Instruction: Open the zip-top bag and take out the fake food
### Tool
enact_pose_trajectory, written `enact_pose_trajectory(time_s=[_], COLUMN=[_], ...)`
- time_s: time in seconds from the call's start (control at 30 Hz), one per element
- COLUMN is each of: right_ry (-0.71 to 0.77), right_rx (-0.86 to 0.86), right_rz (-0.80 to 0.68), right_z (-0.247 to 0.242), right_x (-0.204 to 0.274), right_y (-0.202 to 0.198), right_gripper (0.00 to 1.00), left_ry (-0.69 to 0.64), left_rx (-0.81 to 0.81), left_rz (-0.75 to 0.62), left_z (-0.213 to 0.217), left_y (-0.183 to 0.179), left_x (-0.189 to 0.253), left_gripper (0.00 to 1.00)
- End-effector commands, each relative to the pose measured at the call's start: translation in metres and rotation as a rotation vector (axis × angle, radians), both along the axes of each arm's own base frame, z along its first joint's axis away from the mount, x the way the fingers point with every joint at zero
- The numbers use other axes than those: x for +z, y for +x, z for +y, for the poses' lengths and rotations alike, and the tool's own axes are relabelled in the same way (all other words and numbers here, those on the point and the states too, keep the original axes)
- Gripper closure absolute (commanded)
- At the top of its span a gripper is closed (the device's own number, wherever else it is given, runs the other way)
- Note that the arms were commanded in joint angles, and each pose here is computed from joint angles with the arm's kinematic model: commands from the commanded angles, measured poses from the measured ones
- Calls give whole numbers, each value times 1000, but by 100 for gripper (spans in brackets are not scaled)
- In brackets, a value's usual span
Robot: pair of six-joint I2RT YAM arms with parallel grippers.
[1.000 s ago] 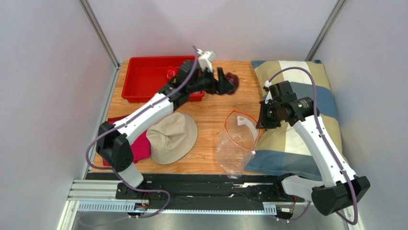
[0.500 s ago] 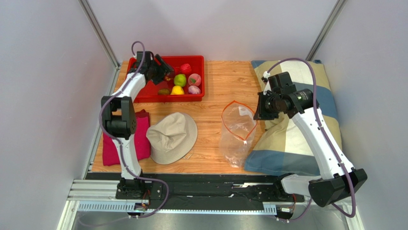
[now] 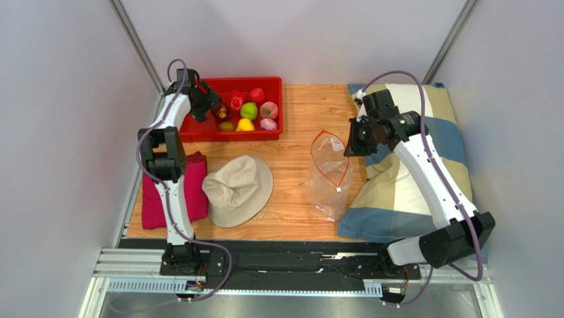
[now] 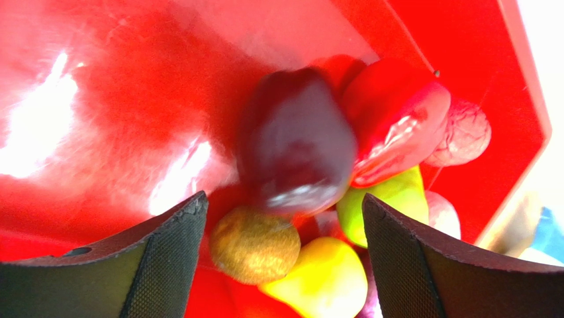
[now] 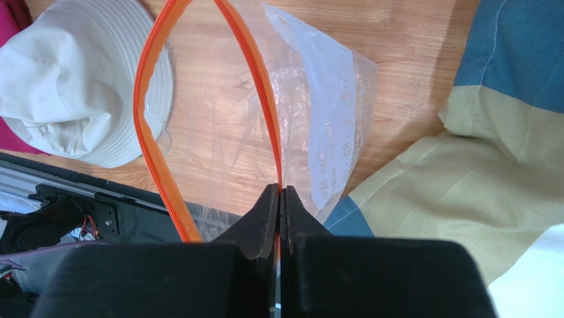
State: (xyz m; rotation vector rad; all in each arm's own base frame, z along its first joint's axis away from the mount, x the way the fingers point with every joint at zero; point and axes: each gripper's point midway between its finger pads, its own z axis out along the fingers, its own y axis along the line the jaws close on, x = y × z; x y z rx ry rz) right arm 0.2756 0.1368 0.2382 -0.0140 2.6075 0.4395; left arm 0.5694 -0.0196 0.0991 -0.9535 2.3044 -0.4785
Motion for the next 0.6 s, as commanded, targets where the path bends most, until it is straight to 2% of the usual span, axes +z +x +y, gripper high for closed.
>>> enact_pose_trajectory(time_s=[0.0, 0.1, 0.17, 0.2, 0.27, 0.3, 0.33, 0.37, 0.4, 0.43, 0.47, 0.5, 0.57], right_ry=[25, 31, 43, 47, 52, 59, 69, 78, 93, 96, 97, 95, 91], right_rx=[-30, -42, -41, -35, -46, -44, -42, -45, -56, -65, -69, -68, -64], right_rz=[-69, -60, -49, -45, -41, -43, -38, -40, -47, -40, -42, -40, -49], right_z=[10, 17, 22, 27, 31, 35, 38, 41, 44, 45, 45, 45, 44], right_x=[8, 10, 10, 10, 11, 11, 11, 11, 12, 10, 11, 10, 11], right_y=[39, 54, 59, 61, 64, 66, 66, 67, 71, 71, 72, 72, 71], right_gripper=[100, 100, 100, 100, 98, 96, 94, 93, 90, 85, 81, 77, 64], left_ry=[121, 170, 150, 130, 120, 123, 122, 117, 97, 82, 75, 67, 76], left_rx=[-39, -62, -88, -106, -163, -207, -264, -302, -341, -401, -429, -459, -548], left_rz=[-4, 24, 59, 24, 14, -46, -64, -55, -123, -138, -105, -156, -158], left_z=[12, 18, 11, 2, -22, -43, -71, -88, -105, -134, -144, -152, -177], left_y=[-16, -25, -38, -44, -60, -72, -85, -100, -116, -134, -155, -174, -214], left_x=[44, 48, 52, 71, 73, 100, 106, 96, 121, 126, 115, 136, 136], left_gripper=[1, 1, 1, 1, 1, 1, 1, 1, 1, 1, 1, 1, 1])
